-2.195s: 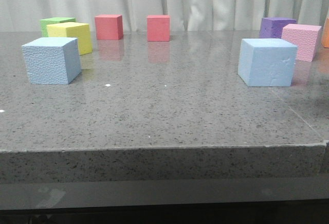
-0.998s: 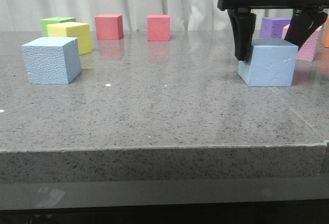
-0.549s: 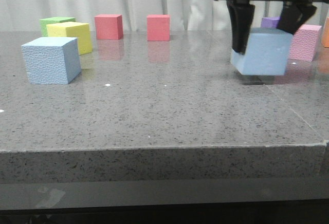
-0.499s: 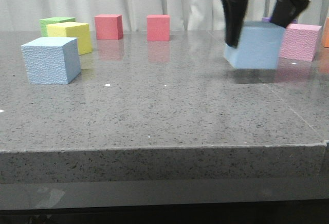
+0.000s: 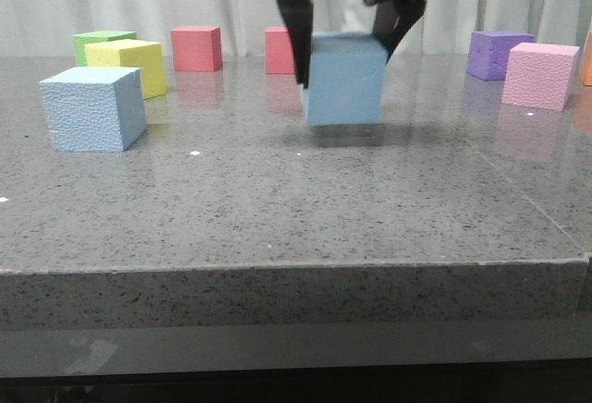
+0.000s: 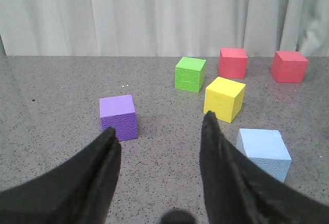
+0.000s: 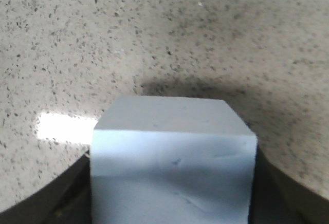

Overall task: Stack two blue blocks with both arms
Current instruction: 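Grasp the light blue cube and carry it toward the table center, then set the cube down, open the right gripper and lift away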

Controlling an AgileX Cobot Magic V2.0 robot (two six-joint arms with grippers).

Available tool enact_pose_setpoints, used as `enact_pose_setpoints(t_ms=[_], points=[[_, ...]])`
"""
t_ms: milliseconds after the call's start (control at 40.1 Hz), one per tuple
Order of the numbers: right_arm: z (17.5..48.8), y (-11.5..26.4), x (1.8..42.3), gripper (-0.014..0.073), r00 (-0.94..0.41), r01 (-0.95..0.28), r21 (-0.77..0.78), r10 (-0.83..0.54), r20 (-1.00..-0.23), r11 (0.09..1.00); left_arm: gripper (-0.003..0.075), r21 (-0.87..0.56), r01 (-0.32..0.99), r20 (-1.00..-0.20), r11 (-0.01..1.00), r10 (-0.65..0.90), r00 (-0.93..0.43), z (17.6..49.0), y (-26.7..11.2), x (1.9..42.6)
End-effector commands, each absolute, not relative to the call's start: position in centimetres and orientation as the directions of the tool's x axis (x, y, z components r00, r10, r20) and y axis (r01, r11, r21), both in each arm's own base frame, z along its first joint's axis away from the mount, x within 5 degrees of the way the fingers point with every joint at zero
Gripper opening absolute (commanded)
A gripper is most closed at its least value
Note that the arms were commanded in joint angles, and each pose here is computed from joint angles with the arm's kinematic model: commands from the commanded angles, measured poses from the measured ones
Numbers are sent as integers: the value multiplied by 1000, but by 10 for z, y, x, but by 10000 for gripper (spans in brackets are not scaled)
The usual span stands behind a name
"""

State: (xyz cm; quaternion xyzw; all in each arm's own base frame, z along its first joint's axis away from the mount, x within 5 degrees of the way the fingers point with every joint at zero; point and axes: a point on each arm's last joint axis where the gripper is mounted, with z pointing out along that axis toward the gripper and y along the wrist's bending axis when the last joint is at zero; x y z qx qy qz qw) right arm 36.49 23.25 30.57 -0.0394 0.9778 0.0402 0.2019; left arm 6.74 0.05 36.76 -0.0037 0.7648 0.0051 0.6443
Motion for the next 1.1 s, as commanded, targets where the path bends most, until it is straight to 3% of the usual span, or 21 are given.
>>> enact_pose_setpoints(t_ms=[0,175,399,723,1072], points=[[339,232,363,393,-852,-113,112,-38,-521,987,347,2,-16,-997,1000,1,-75,383,1,69],[340,235,363,412,-846,-121,138,-29,-532,983,347,2,-16,-997,1000,1,-75,383,1,69],[340,236,363,596,-845,-123,148,-25,-534,981,347,2,-16,-997,1000,1,-75,383,1,69],[349,233,359,593,-840,-126,163,-17,-542,979,347,2,-16,-997,1000,1,-75,383,1,69],[411,189,299,593,-716,-430,39,-315,-622,902,347,2,-16,-997,1000,1,-75,383,1,69]])
